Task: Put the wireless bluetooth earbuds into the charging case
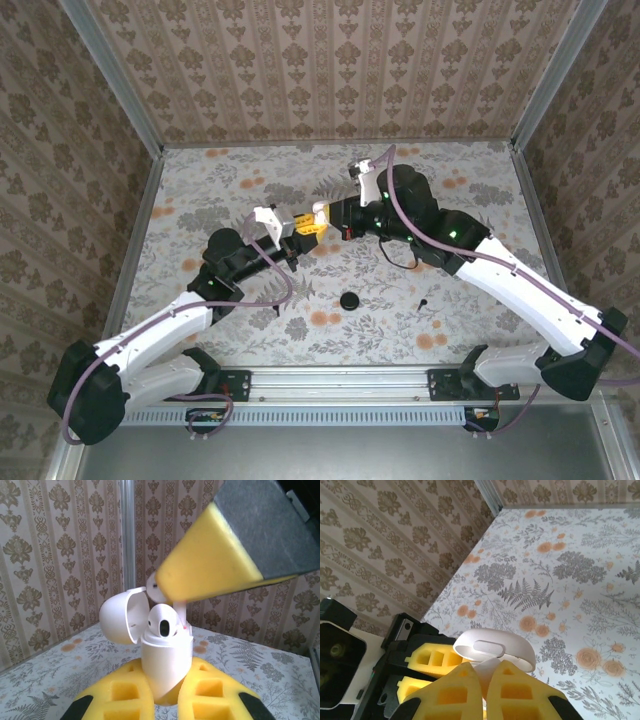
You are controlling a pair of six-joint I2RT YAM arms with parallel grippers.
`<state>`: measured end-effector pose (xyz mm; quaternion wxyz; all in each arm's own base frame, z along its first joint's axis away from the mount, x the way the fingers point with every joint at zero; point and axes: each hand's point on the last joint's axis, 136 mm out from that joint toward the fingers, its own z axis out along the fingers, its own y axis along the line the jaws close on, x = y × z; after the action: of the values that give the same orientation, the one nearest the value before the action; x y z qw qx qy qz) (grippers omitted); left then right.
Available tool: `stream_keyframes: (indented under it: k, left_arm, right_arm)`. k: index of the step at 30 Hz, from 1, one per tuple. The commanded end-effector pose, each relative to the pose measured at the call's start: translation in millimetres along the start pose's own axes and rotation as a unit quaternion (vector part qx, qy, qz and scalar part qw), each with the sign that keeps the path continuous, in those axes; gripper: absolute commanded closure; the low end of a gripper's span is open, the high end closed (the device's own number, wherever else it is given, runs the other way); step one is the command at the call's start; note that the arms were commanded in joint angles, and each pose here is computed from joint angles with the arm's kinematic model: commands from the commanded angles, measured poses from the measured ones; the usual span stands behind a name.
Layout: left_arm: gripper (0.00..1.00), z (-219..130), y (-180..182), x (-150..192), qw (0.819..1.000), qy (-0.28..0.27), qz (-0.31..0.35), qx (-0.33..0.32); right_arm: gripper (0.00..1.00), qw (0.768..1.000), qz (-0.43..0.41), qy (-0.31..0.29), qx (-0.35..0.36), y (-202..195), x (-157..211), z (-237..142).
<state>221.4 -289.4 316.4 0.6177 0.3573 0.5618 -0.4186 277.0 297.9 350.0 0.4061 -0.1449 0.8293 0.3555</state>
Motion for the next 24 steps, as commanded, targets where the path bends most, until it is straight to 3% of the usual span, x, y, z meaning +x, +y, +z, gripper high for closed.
stream_keyframes:
  k: [1, 13, 24]
  left_arm:
    - [1.0, -3.6, -7.4, -20.5, 0.999, -0.032, 0.022, 0.011]
    - [1.0, -5.5, -8.1, -21.4, 0.999, -0.032, 0.023, 0.009]
    - [1.0, -6.8, -10.2, -23.4, 0.999, -0.035, 0.023, 0.011]
  right_arm:
    - [0.94, 1.0, 0.004, 0.031, 0.001, 3.4, 9.3, 0.0]
    - [0.92, 0.998, 0.012, 0.056, 0.019, -3.7, 19.3, 2.5]
    - [0.72, 0.998, 0.024, 0.05, 0.034, -5.0, 11.6, -1.3]
